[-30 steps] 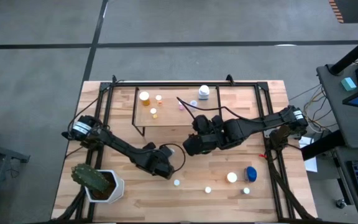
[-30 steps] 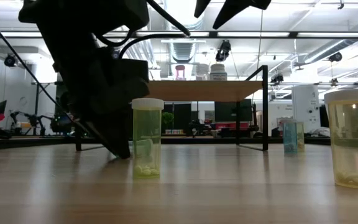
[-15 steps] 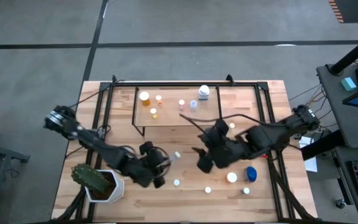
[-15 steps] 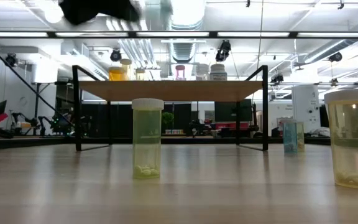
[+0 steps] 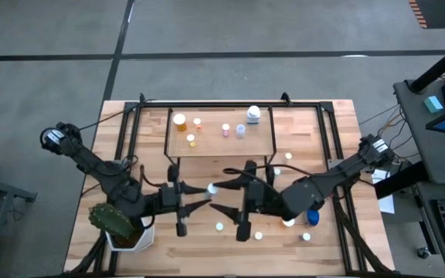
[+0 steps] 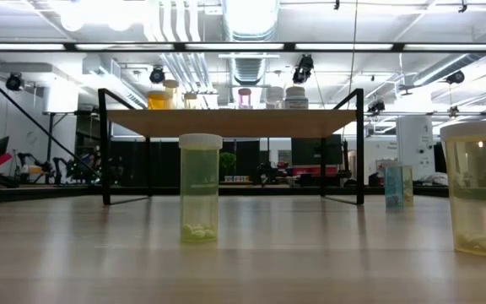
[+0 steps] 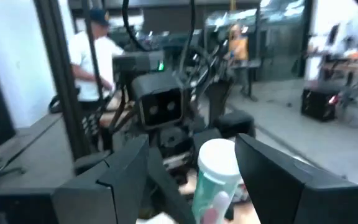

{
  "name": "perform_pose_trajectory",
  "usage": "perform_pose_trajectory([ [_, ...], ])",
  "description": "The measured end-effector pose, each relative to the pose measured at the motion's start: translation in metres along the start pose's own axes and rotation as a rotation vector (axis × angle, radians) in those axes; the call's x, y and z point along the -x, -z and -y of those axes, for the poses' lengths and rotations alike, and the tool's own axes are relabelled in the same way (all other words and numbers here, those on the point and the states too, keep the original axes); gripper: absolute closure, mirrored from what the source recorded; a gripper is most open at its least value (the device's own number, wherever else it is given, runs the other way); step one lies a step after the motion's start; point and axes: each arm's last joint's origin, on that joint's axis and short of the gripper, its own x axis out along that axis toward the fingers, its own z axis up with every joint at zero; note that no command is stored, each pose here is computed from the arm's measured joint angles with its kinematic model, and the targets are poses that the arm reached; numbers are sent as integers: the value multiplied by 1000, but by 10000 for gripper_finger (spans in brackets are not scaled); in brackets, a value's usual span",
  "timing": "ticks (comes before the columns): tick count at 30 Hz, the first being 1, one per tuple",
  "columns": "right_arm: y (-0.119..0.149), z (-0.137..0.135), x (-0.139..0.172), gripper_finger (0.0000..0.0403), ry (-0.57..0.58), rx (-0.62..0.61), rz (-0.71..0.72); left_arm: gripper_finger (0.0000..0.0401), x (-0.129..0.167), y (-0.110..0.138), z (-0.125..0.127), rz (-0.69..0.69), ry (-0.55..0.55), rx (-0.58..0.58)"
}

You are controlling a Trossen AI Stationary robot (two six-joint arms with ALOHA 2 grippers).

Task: Pick and place medicine bottles onto shelf by color
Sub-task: Put the blue pill bottle on the shelf

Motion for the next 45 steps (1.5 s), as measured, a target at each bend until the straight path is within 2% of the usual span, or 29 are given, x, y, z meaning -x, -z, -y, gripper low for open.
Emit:
perform_pose_trajectory([
  [11,-5,3,-1,175,103,26,35,318,0,-7,0,55,3,43],
  [17,-9,2,-1,177,105,4,50,318,0,-9,-1,69,2,55],
  [37,-8,6,-5,288,111,-13,50,318,-3,-9,-4,80,-16,74],
  [41,-8,6,-5,300,111,-13,50,315,-4,-9,-4,80,-17,75],
  [45,-8,6,-5,302,111,-21,49,295,-4,-9,-4,80,-17,74],
])
